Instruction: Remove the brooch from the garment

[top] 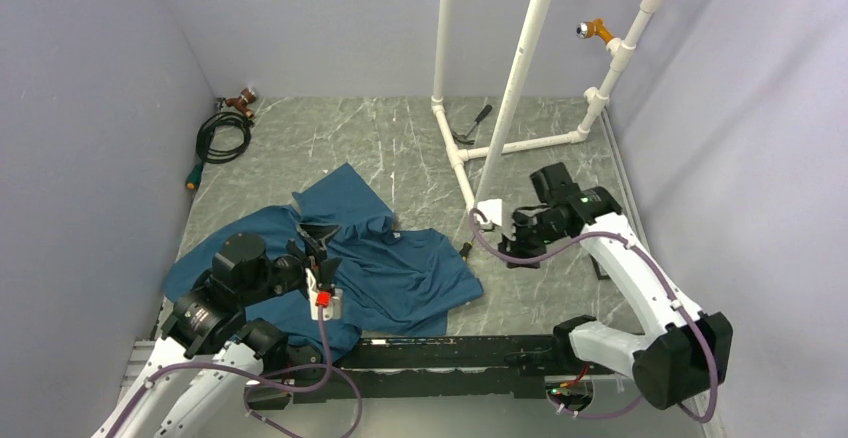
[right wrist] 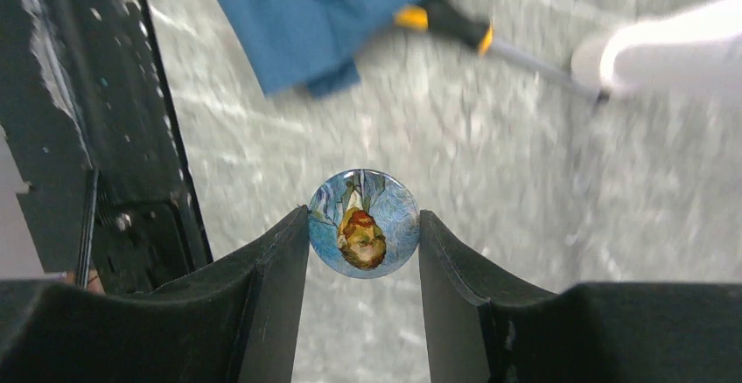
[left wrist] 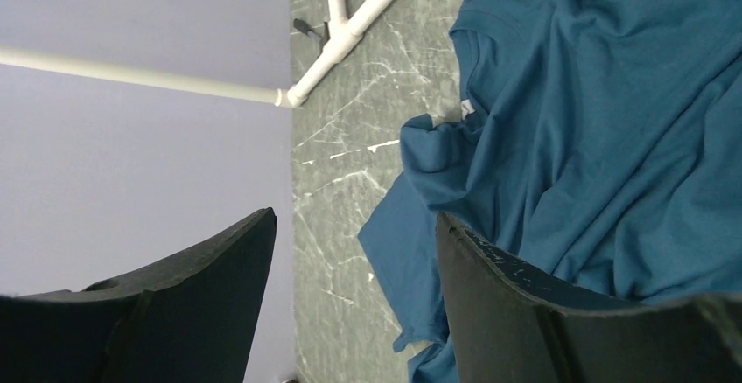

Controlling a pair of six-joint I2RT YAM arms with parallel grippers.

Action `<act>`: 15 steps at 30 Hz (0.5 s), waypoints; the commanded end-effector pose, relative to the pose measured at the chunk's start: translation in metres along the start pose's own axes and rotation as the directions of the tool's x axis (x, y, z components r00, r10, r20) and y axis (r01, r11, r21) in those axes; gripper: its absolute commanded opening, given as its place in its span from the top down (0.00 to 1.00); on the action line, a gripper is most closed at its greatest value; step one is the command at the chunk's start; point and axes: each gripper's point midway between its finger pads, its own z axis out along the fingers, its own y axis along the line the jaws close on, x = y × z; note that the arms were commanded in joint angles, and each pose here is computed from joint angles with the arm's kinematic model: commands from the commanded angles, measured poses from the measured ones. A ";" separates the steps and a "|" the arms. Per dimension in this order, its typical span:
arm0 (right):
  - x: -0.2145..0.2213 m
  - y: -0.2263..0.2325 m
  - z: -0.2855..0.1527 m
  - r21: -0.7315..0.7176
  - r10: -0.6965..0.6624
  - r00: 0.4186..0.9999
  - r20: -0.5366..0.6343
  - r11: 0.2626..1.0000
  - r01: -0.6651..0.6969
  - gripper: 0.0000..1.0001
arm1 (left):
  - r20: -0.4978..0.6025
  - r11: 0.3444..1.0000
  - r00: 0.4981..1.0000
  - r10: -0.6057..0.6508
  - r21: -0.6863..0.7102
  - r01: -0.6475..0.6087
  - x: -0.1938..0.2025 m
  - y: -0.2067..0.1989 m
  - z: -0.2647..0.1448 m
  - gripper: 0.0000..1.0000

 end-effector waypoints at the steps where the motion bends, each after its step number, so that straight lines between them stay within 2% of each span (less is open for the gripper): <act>1: 0.053 0.007 -0.018 0.008 0.005 0.995 -0.103 1.000 -0.005 0.77 | 0.036 0.999 0.999 -0.039 0.035 0.037 -0.007 -0.003 0.004 0.28; 11: 0.151 -0.027 -0.060 0.033 0.149 0.955 -0.256 0.989 -0.145 0.78 | -0.014 0.984 0.988 -0.154 0.093 0.155 0.004 -0.023 0.008 0.24; 15: 0.184 -0.043 -0.070 0.057 0.161 0.931 -0.328 0.987 -0.151 0.78 | -0.037 0.971 0.977 -0.209 0.111 0.212 0.008 -0.031 0.009 0.01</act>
